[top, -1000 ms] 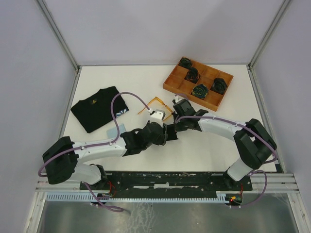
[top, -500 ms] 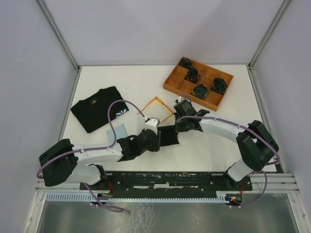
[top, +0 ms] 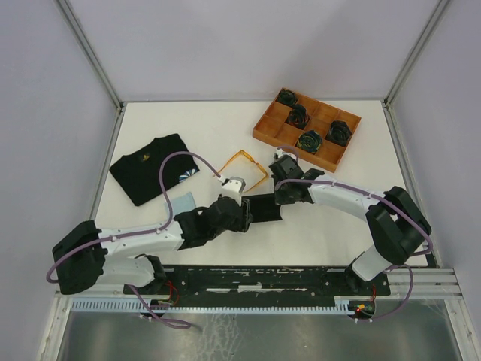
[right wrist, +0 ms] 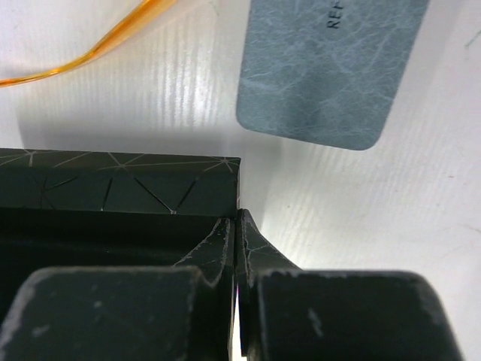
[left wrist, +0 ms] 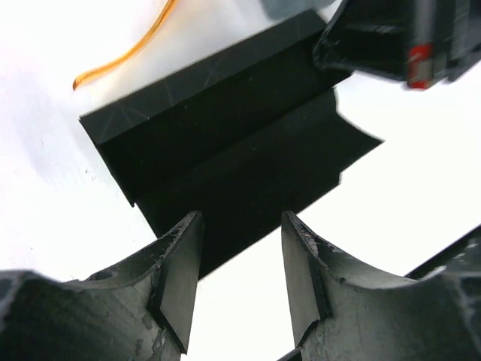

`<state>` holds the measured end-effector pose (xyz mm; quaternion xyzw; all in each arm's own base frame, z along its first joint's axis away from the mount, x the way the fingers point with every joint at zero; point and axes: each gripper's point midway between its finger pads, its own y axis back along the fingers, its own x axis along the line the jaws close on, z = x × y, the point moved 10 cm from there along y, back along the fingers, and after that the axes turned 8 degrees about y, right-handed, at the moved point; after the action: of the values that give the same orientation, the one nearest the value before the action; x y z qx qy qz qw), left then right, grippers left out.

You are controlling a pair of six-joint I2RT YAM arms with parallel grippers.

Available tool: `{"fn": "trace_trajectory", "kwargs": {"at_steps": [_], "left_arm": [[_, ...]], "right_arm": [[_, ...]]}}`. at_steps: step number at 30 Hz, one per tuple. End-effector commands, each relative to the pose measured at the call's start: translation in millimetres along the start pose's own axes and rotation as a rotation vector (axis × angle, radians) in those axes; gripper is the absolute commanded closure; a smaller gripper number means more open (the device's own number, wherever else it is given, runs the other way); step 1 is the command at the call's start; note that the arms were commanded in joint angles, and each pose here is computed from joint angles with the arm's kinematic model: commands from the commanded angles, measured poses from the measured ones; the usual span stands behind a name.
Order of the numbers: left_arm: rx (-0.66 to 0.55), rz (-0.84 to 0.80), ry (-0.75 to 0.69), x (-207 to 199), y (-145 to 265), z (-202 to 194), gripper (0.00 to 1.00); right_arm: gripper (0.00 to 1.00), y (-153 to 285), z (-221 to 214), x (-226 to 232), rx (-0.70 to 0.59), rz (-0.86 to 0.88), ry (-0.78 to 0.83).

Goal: Organize the sunglasses
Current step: Adjust the sunglasses case at the center of the board.

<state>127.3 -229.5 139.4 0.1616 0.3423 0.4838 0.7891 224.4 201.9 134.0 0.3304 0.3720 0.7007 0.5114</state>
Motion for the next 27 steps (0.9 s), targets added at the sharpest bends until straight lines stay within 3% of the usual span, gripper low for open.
{"fn": "trace_trajectory", "kwargs": {"at_steps": [1, 6, 15, 21, 27], "left_arm": [[-0.114, -0.092, 0.026, -26.5, 23.8, 43.3, 0.45], [-0.16, -0.057, 0.015, -18.8, 41.0, 53.9, 0.41], [-0.158, 0.075, 0.106, 25.6, 51.8, 35.7, 0.41], [-0.163, 0.159, 0.177, 50.7, 59.0, 22.4, 0.4], [-0.195, 0.236, 0.214, 65.3, 68.0, 24.6, 0.39]], "right_arm": [[1.0, 9.4, 9.7, -8.6, -0.077, -0.082, 0.016], [1.0, 8.9, 9.1, -15.7, -0.092, -0.149, 0.041], [1.0, -3.3, 13.4, -15.2, -0.094, -0.196, 0.033], [1.0, -11.1, 19.5, -6.9, -0.075, -0.163, 0.012], [0.94, -18.3, 26.4, 0.5, -0.07, -0.141, -0.021]]}}
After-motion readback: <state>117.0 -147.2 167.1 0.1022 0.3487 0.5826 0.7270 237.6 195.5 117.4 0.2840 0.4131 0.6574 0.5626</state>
